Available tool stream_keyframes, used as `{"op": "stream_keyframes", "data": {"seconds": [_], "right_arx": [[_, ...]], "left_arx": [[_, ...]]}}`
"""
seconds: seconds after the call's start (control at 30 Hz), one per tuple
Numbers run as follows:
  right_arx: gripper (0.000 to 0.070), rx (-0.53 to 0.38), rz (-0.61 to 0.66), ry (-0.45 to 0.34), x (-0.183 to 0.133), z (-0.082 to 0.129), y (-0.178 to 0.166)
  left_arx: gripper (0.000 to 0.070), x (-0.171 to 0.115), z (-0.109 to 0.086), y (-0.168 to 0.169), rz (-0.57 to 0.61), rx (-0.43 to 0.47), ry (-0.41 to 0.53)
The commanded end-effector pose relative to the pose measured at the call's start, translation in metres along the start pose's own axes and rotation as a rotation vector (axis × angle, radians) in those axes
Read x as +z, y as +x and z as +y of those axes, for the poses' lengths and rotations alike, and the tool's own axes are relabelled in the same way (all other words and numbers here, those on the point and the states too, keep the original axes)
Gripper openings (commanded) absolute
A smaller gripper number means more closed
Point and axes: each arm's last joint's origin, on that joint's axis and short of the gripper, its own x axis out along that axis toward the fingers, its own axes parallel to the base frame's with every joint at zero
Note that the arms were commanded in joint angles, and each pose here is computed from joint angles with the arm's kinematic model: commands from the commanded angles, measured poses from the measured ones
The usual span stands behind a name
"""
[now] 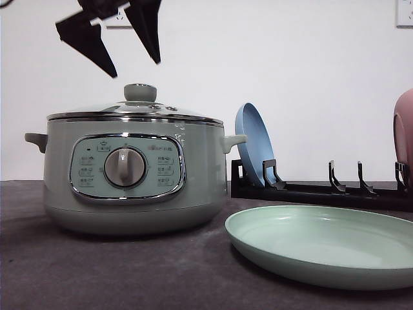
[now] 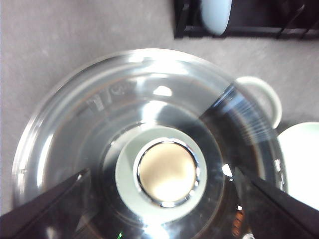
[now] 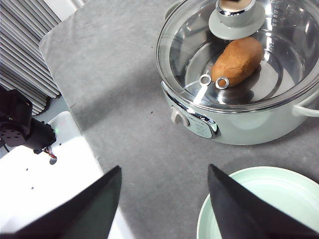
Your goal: Transfer potato from steamer to green plate
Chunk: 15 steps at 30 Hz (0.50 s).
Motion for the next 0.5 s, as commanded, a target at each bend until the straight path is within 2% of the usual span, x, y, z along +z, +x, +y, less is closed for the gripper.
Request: {"op": "stream_keyframes", "data": {"seconds": [0.0,0.47], "right_arx": [[0.0342,0.002,-0.007,-0.023,0.004,0.001,0.001],[0.0342,-0.024,-0.006,-0.033,0.004,0.000,0.001]], "left_arx": [[0.0583,0.006,-0.002,0.007,-0.008,0.003,0.023],[0.0582,0.005,-0.010,0.035,0.057,0.024,0.055]]}}
